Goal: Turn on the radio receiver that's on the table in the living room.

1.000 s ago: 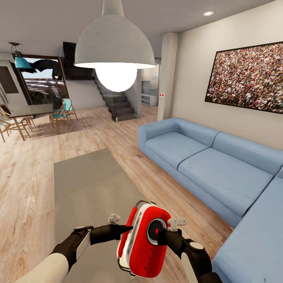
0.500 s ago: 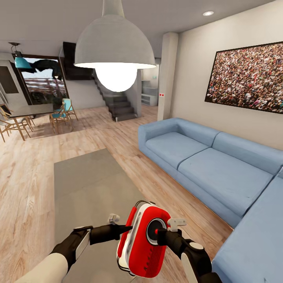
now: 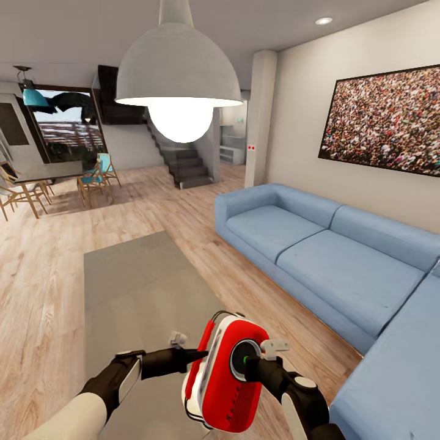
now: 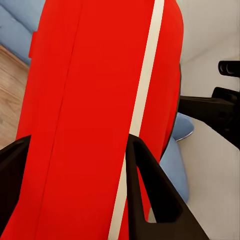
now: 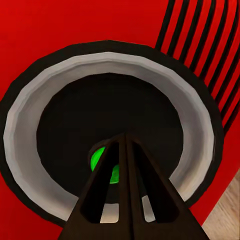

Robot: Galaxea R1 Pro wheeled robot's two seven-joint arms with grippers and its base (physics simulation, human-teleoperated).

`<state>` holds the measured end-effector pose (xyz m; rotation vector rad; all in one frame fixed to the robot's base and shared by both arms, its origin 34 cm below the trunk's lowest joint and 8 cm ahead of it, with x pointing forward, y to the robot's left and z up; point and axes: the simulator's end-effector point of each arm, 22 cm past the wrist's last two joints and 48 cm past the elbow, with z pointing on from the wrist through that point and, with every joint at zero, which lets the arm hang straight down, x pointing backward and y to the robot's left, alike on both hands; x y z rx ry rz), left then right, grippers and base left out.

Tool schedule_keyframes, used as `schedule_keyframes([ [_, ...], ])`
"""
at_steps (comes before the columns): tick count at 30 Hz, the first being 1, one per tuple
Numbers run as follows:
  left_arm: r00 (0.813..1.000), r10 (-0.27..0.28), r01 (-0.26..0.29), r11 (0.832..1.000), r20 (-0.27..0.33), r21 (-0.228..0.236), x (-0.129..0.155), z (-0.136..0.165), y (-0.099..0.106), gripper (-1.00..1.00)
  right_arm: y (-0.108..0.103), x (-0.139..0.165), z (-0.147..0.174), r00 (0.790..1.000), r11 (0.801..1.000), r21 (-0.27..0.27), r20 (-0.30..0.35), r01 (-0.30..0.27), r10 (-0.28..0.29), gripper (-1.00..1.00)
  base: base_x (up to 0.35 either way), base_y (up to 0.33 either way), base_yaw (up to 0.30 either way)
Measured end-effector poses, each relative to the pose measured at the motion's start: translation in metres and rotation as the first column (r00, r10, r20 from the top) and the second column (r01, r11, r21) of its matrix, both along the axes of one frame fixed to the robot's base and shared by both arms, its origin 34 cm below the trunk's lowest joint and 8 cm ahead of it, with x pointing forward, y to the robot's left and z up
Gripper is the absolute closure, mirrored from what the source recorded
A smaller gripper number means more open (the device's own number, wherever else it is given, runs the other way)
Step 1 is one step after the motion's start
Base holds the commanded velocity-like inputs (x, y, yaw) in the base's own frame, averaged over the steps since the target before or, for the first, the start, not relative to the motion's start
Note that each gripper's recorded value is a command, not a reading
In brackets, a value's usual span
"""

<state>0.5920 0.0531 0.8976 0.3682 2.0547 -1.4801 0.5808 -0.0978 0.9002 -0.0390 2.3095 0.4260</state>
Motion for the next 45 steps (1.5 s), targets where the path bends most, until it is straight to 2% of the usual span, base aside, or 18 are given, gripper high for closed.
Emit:
schedule_keyframes([
  [6,1.0,-0.002,0.003,1.0,0.003,-0.004,0.0,0.001,0.005,1.0,0.002,0.0,0.001,1.0,1.0,0.015,-0.002,0.0,0.0,1.0,0.0,0.0,0.0],
  [10,0.997,0.082,-0.081,0.993,-0.006,0.081,0.016,-0.017,0.015,1.0,0.0,0.0,0.0,1.0,1.0,0.0,-0.001,0.002,-0.002,1.0,0.0,0.0,0.0],
  [13,0.989,0.147,-0.145,0.98,-0.007,0.14,0.028,-0.029,0.029,1.0,-0.003,0.002,0.0,1.0,1.0,-0.01,0.002,0.008,-0.008,1.0,0.0,0.0,0.0],
  [16,0.969,0.246,-0.24,0.953,-0.008,0.188,0.044,-0.038,0.049,1.0,-0.004,0.003,0.0,1.0,1.0,-0.014,0.003,0.01,-0.01,1.0,0.0,0.0,0.0],
  [18,0.949,0.317,-0.307,0.923,-0.006,0.234,0.055,-0.047,0.065,1.0,-0.004,0.003,0.0,1.0,1.0,-0.016,0.003,0.011,-0.011,1.0,0.0,0.0,0.0],
  [20,0.94,0.341,-0.328,0.907,-0.003,0.264,0.058,-0.052,0.072,1.0,-0.005,0.003,0.001,1.0,1.0,-0.018,0.004,0.012,-0.012,1.0,0.0,0.0,0.0],
  [21,0.928,0.374,-0.357,0.885,0.0,0.298,0.063,-0.059,0.081,1.0,-0.006,0.004,0.001,1.0,1.0,-0.021,0.006,0.015,-0.014,1.0,0.0,0.0,0.0],
  [23,0.919,0.394,-0.373,0.869,0.004,0.325,0.065,-0.064,0.086,1.0,-0.009,0.007,0.002,1.0,0.999,-0.034,0.011,0.026,-0.026,1.0,0.0,0.0,0.0],
  [27,0.91,0.414,-0.391,0.852,0.011,0.349,0.068,-0.067,0.093,1.0,-0.026,0.015,0.004,0.997,0.993,-0.085,0.023,0.08,-0.079,1.0,0.0,0.0,0.0],
  [28,0.904,0.427,-0.404,0.839,0.019,0.365,0.071,-0.068,0.098,1.0,-0.034,0.018,0.005,0.994,0.988,-0.113,0.03,0.107,-0.104,1.0,0.0,0.0,0.0],
  [31,0.892,0.451,-0.423,0.815,0.025,0.396,0.074,-0.073,0.103,1.0,-0.051,0.025,0.008,0.987,0.973,-0.166,0.045,0.162,-0.156,1.0,0.0,0.0,0.0],
  [36,0.881,0.473,-0.439,0.79,0.031,0.427,0.076,-0.078,0.11,1.0,-0.075,0.028,0.009,0.972,0.942,-0.24,0.063,0.236,-0.227,1.0,0.0,0.0,0.0],
  [38,0.871,0.49,-0.452,0.77,0.037,0.451,0.077,-0.082,0.116,1.0,-0.088,0.029,0.011,0.963,0.919,-0.286,0.078,0.27,-0.259,1.0,0.0,0.0,0.0],
  [40,0.855,0.515,-0.482,0.744,0.063,0.463,0.087,-0.075,0.122,1.0,-0.104,0.029,0.015,0.951,0.889,-0.339,0.103,0.309,-0.292,1.0,0.0,0.0,0.0],
  [42,0.848,0.524,-0.494,0.725,0.081,0.48,0.092,-0.074,0.128,1.0,-0.111,0.031,0.018,0.945,0.872,-0.362,0.123,0.328,-0.304,1.0,0.0,0.0,0.0],
  [45,0.843,0.531,-0.498,0.716,0.081,0.488,0.093,-0.073,0.133,1.0,-0.115,0.035,0.023,0.939,0.864,-0.368,0.14,0.343,-0.313,1.0,0.0,0.0,0.0],
])
